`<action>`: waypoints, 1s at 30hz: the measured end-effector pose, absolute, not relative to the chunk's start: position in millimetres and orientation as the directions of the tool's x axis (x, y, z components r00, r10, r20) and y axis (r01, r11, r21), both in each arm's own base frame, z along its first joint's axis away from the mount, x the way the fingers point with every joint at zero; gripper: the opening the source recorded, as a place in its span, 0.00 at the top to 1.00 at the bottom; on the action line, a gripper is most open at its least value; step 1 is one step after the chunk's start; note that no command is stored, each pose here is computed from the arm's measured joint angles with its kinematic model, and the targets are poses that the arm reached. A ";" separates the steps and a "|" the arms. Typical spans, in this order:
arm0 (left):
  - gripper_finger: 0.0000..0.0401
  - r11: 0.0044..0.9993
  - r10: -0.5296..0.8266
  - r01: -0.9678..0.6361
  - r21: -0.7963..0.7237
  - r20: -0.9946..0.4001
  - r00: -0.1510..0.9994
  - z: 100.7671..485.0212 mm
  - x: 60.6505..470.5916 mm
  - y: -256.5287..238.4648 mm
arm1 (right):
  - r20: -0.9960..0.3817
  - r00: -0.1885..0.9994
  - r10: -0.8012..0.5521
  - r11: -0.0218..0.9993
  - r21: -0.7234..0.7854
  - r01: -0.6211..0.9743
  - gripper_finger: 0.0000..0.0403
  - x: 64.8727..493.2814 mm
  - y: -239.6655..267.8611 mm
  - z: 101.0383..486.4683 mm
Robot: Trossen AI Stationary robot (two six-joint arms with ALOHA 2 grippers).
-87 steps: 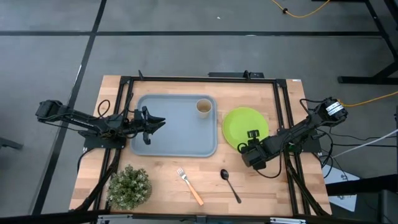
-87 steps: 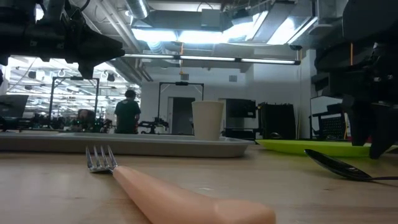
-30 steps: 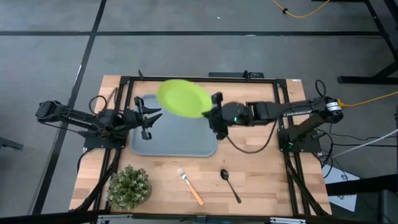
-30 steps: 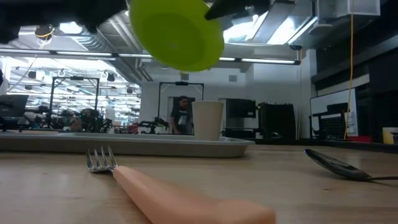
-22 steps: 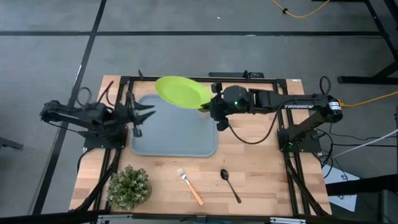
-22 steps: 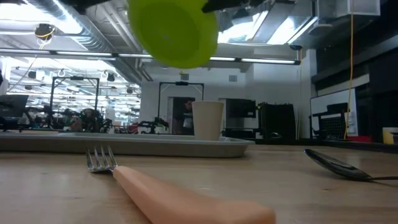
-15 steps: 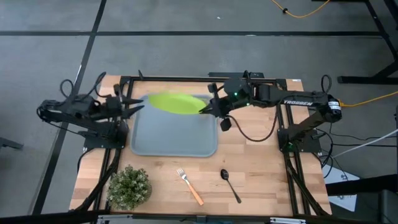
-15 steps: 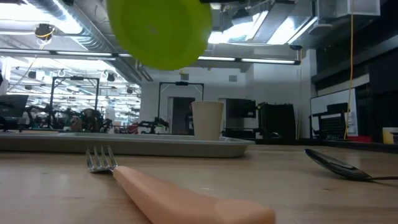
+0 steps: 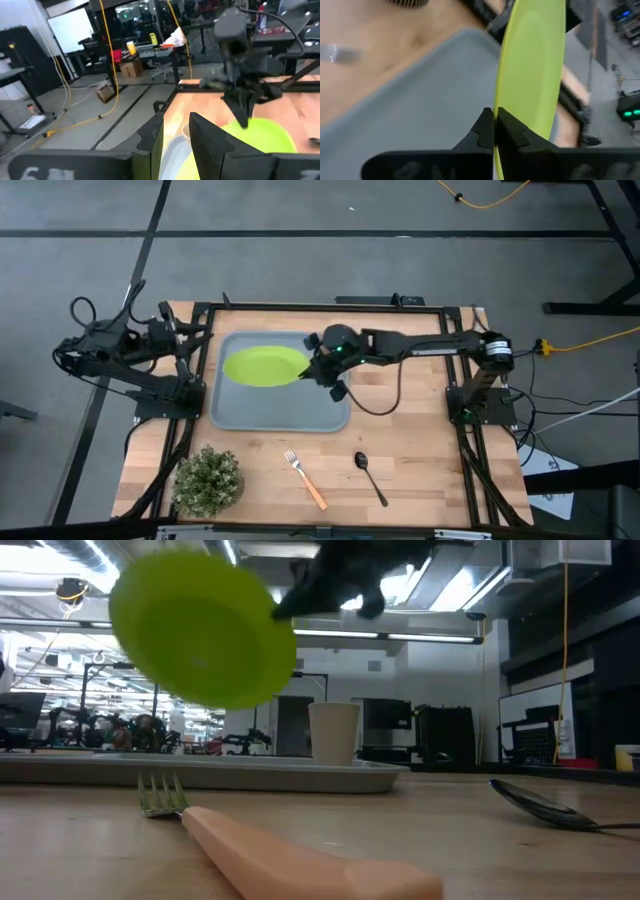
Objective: Pick and place plate/cup/fork/spoon on tray
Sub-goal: Put the green plate on the gray tray to the bottom left of the brown cup
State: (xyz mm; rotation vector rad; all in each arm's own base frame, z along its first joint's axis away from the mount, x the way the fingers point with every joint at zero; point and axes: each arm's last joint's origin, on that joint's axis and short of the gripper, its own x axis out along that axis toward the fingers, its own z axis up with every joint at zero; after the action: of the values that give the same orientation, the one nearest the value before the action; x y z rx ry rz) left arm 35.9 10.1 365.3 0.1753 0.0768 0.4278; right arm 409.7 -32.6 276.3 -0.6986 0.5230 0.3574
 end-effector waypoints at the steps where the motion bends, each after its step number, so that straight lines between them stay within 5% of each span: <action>1: 0.78 0.895 0.422 -0.407 0.181 -0.046 0.906 364.2 35.8 10.2 | -0.578 0.804 0.138 0.705 -0.513 -0.490 0.99 414.1 -32.5 267.7; 15: 0.78 0.896 0.432 -0.416 0.156 -0.094 0.897 358.8 35.5 10.5 | -0.710 0.702 -0.058 0.666 -0.551 -0.502 0.99 440.9 -6.8 193.6; 30: 0.78 0.899 0.432 -0.420 0.126 -0.093 0.897 358.8 35.5 10.5 | -0.750 0.659 -0.048 0.659 -0.520 -0.544 0.88 445.8 1.5 167.7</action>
State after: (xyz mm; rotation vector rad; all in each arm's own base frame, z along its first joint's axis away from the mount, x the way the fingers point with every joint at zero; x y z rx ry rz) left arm 35.5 10.5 358.8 0.1035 0.1202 0.4424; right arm 445.8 1.5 167.7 -0.8179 0.8168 0.3195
